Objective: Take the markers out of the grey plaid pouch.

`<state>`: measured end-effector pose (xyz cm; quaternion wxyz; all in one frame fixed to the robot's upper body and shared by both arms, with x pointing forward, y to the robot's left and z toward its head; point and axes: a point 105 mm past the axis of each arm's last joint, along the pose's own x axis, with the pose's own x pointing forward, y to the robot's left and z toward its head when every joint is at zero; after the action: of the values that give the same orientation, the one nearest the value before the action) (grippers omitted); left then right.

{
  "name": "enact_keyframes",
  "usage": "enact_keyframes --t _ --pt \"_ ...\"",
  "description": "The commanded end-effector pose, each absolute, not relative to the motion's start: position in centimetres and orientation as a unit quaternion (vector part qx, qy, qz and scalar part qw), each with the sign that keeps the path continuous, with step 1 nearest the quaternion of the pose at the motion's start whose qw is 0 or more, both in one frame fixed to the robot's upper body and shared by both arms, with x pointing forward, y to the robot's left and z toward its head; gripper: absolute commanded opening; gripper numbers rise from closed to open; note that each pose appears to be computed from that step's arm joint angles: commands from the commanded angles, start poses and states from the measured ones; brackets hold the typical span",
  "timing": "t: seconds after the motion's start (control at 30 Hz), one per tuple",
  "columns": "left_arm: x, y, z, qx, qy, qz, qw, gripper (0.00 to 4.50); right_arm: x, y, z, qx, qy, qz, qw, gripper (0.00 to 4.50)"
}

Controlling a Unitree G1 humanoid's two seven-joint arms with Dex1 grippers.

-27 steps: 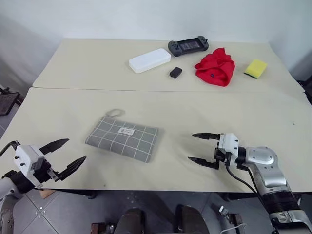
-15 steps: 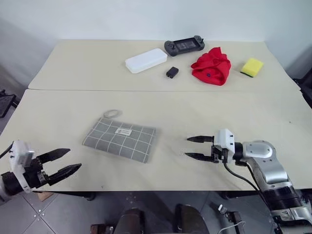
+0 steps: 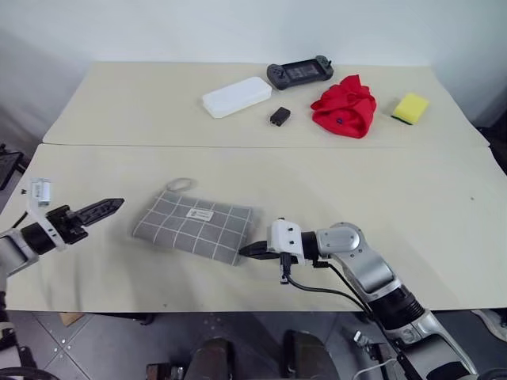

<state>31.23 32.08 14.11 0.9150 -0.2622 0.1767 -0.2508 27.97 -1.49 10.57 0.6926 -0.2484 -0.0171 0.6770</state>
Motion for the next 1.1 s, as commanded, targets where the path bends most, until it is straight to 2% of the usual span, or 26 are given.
enact_keyframes --t 0.03,0.23,0.43,0.7,0.97,1.1 --pt "32.6 30.5 13.9 -0.278 0.191 -0.265 0.903 4.50 28.2 -0.7 10.0 -0.262 0.004 0.679 0.686 0.01" --pt "32.8 27.3 12.9 -0.309 0.247 -0.308 0.865 4.50 29.4 -1.5 9.6 -0.279 0.031 0.653 0.703 0.01" --pt "31.1 25.2 11.0 -0.318 0.319 -0.329 0.830 4.50 31.5 -3.5 10.4 -0.303 0.033 0.623 0.720 0.01" --pt "28.7 22.5 10.8 -0.351 0.341 -0.361 0.794 4.50 34.6 -5.9 11.7 -0.337 0.028 0.582 0.739 0.01" --pt "26.5 19.1 10.1 -0.374 0.330 -0.369 0.784 4.50 36.3 -6.8 12.4 -0.346 0.018 0.560 0.753 0.01" --pt "26.0 17.2 9.5 -0.387 0.314 -0.362 0.787 4.50 37.7 -9.0 12.7 -0.379 0.036 0.531 0.757 0.01"
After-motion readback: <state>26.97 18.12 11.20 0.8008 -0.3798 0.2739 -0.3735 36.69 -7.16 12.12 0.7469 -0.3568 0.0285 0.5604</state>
